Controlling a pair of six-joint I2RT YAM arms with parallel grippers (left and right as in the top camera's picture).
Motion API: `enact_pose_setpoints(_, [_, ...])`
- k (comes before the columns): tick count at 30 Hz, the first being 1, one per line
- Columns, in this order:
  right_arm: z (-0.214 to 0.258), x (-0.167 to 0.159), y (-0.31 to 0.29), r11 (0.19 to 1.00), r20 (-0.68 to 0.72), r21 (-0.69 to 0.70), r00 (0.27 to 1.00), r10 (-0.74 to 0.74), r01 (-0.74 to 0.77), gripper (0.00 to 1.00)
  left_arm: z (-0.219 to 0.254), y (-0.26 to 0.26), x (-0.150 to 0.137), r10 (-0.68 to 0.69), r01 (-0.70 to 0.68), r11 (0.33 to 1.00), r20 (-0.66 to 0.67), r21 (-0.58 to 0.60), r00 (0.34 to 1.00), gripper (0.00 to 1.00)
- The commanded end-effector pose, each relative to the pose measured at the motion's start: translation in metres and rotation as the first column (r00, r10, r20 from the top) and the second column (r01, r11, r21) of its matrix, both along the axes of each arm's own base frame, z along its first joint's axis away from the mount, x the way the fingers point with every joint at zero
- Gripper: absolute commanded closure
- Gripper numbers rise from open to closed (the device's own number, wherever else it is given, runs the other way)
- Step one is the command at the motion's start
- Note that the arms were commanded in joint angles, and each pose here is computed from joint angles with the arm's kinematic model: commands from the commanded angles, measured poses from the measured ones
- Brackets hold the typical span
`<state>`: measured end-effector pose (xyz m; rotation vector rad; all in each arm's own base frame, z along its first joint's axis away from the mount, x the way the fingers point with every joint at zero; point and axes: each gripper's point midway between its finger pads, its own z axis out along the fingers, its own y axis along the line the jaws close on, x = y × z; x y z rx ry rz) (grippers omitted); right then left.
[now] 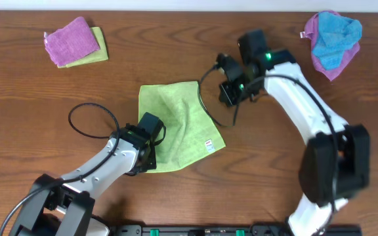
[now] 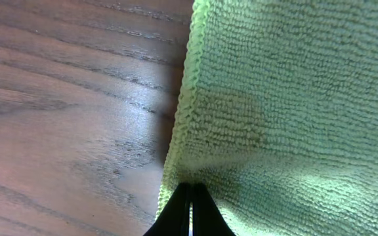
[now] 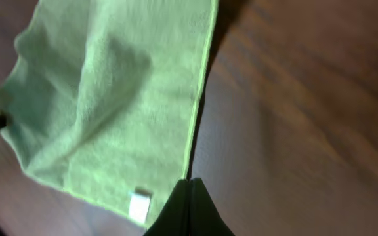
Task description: Fold the cloth
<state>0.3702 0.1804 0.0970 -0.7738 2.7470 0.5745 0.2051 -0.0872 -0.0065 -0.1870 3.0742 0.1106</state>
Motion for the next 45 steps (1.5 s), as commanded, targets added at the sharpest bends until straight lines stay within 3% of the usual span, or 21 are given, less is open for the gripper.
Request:
enact_pose_setpoints(1, [-0.004,-0.025,0.003,1.000,-0.006,0.008,1.000,0.011,-0.011,0.98,-0.002,-0.001,0.001,0.014,-0.014,1.000,-0.006,-0.006,1.000,0.94])
enact_pose_setpoints(7, [-0.038,-0.066,0.017,0.996,-0.081,-0.049,0.994,0.067,-0.071,0.98,-0.002,-0.001,0.001,0.014,-0.014,1.000,-0.006,-0.006,1.000,0.94])
enact_pose_setpoints(11, [-0.054,-0.077,0.015,0.989,-0.083,-0.131,0.995,0.059,-0.070,0.98,-0.002,-0.001,0.001,0.014,-0.014,1.000,-0.005,-0.006,1.000,0.94])
enact_pose_setpoints(15, [-0.067,-0.076,0.005,0.979,-0.058,-0.202,0.998,0.014,-0.026,0.98,-0.002,-0.001,0.001,0.015,-0.015,1.000,-0.005,-0.007,1.000,0.94])
enact_pose_setpoints(23, [-0.092,-0.080,0.005,0.984,-0.028,-0.178,0.999,-0.015,0.010,0.98,-0.002,-0.004,0.005,0.018,-0.018,1.000,0.012,-0.020,1.000,0.94])
enact_pose_setpoints(33, [-0.108,-0.099,0.004,0.972,-0.039,-0.232,0.999,0.021,-0.029,0.99,-0.002,-0.004,0.008,0.022,-0.021,0.999,0.021,-0.026,1.000,0.94])
enact_pose_setpoints(45, [-0.127,-0.158,-0.042,0.904,-0.251,-0.405,0.934,-0.253,0.136,0.98,0.010,-0.015,0.025,0.021,-0.017,0.998,0.062,-0.059,0.998,0.94])
